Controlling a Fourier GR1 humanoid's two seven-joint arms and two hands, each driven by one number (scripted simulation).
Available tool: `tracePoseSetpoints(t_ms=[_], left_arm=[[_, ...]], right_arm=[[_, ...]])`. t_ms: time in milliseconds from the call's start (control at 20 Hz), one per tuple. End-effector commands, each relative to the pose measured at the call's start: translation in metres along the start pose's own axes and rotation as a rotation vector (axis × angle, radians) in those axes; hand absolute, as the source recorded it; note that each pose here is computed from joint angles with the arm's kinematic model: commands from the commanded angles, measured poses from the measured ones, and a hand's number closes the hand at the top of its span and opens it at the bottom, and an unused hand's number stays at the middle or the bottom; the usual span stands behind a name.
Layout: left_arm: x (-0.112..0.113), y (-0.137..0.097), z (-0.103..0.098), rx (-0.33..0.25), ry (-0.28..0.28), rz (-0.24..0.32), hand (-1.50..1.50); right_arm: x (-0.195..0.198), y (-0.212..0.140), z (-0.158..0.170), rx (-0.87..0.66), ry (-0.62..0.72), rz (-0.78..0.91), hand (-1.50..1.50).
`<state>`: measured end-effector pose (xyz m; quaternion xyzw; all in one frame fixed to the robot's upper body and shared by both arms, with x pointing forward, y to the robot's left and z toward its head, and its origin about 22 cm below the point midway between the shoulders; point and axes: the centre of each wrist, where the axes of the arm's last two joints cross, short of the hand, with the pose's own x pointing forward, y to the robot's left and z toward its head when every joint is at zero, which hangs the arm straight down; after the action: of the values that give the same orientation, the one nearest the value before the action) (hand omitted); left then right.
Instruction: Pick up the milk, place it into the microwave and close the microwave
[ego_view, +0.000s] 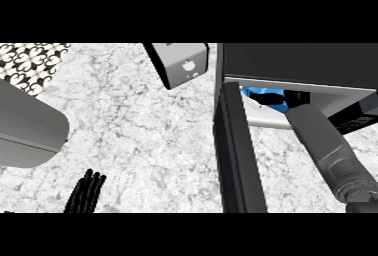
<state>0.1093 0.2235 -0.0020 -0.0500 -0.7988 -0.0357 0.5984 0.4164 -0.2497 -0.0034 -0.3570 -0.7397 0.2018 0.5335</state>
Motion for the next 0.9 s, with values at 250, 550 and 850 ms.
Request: tracePoseSetpoints(t_ms=[250,550,850], left_arm=[[-0.006,-0.007,-0.002,-0.024,-0.019,0.007,-1.5],[-0.006,-0.024,-0.004,-0.034,-0.019,0.017,-1.5],[0.005,-0.025,-0.012,-0.054,-0.02,0.034,-1.5]], right_arm=[[-0.01,0.018,0.026,0.009,-0.015,-0.212,-1.5],[-0.035,0.015,0.05,0.001,0.038,-0.323,-1.5],[-0.058,0.002,0.066,0.016,0.053,-0.387,-1.5]])
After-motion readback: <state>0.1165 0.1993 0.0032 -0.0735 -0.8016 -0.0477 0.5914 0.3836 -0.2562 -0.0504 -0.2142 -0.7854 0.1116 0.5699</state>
